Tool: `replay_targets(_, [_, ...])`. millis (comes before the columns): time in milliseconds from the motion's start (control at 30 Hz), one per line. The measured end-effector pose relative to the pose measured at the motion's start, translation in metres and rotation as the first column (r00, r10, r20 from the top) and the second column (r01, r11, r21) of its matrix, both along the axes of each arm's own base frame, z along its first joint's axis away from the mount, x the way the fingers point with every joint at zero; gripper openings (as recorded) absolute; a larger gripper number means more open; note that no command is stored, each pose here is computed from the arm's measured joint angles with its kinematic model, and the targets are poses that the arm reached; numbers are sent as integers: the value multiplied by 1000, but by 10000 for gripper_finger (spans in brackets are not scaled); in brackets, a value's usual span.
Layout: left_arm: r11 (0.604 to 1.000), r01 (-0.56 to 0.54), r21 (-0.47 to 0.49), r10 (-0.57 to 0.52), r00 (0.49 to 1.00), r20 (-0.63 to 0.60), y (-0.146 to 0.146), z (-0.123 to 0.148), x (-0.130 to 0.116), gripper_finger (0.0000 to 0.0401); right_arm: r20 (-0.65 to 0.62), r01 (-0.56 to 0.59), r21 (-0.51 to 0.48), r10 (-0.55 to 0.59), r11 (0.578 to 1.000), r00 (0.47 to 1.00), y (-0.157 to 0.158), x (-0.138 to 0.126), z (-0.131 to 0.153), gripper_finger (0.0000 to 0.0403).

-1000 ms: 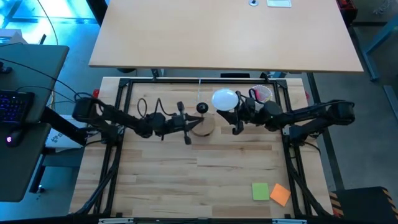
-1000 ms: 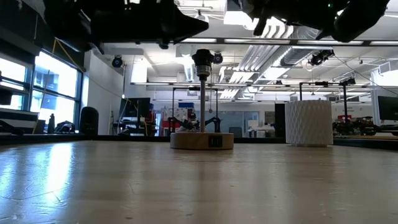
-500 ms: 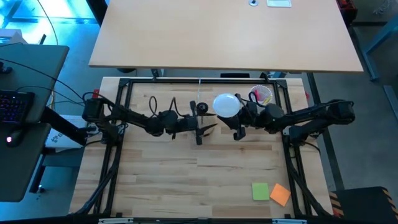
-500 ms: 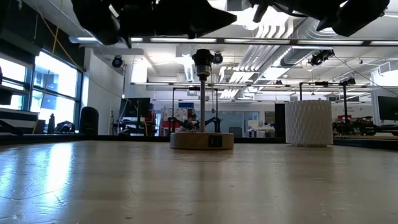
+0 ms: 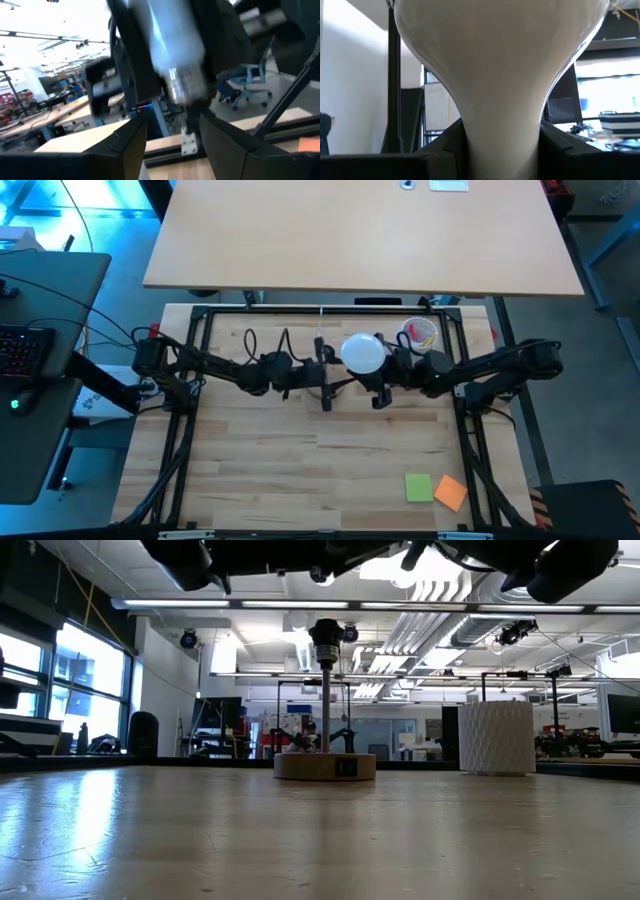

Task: Screw lightbulb
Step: Insert the white lightbulb into the desk lamp

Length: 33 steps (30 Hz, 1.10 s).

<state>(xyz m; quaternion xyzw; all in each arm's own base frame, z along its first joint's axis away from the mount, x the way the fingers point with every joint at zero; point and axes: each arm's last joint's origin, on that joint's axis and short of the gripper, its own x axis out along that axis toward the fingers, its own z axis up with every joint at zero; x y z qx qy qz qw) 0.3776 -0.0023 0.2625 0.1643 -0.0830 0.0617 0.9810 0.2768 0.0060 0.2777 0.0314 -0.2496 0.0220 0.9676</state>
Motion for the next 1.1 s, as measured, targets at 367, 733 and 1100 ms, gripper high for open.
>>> replay_targets(367, [996,77,-53,-76,997,17,-9,5,2,175,-20,17,-58,-18,998,1000,1,8,-4,137])
replay_targets(733, [973,130,-190,-125,991,35,-6,6,1,172,-54,30,-67,-33,997,998,1,10,-7,137])
replay_targets(1100, [966,124,-229,-137,990,-44,-6,16,-8,100,-105,35,-85,-44,996,993,4,12,-11,137])
